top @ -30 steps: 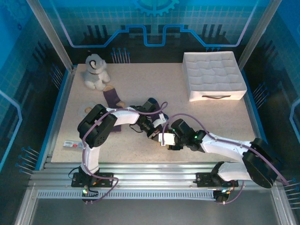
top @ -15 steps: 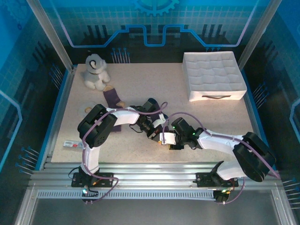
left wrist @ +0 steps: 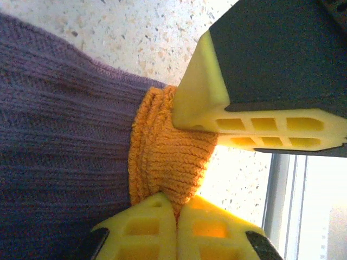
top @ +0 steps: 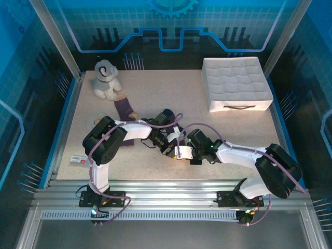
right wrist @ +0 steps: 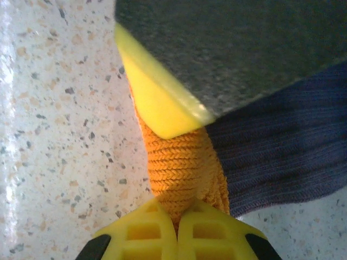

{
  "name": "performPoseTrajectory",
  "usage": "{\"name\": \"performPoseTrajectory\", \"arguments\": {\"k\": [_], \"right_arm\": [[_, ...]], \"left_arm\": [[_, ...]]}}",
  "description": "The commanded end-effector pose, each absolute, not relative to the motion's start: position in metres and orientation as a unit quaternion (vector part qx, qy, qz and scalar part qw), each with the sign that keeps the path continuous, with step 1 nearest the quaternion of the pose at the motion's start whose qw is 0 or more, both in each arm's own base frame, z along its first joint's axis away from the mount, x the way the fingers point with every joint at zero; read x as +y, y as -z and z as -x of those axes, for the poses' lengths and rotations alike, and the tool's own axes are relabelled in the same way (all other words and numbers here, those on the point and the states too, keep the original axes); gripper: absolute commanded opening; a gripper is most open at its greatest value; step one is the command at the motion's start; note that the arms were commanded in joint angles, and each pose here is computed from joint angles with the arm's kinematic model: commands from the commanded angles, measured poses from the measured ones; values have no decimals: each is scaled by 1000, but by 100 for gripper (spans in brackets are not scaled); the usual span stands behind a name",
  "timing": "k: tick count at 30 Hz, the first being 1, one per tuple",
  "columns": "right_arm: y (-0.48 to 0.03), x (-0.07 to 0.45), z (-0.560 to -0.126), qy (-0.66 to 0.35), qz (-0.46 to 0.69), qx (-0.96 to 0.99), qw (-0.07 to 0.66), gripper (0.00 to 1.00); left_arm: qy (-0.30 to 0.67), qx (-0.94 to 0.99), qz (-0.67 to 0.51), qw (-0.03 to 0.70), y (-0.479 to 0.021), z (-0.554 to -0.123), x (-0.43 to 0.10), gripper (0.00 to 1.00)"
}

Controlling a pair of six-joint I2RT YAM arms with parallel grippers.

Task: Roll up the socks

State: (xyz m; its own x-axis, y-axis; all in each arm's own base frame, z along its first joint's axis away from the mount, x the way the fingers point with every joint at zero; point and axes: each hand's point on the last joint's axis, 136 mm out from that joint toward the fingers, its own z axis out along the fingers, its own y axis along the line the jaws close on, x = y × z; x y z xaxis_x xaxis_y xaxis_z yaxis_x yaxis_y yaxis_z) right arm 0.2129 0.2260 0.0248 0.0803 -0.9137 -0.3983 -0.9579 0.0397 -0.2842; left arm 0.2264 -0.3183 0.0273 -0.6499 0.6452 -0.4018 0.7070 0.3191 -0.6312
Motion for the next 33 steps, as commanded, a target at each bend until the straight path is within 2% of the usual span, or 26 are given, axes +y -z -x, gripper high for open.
{"name": "performPoseTrajectory", "arguments": {"k": [1,6,13,23,28,33], "right_arm": [[-17,224,-199,-61,693,691,197,0],[-16,229,-194,-87,672,721,145,0],[-15,238,-189,-118,647,746,103,0],[-21,254,-180,-184,592,784,33,0],[-21,257,-183,-216,555,803,0,0],[-22,255,-192,-228,523,821,-25,0]], "left_arm": [[375,841,-388,41,-20,-224,-296,14],[390,851,-346,68,-38,-237,-283,20],[410,853,-308,94,-51,-251,-272,21],[413,865,-243,147,-63,-276,-252,18],[404,864,-249,172,-65,-276,-247,15],[418,836,-270,233,-77,-271,-249,12]]}}
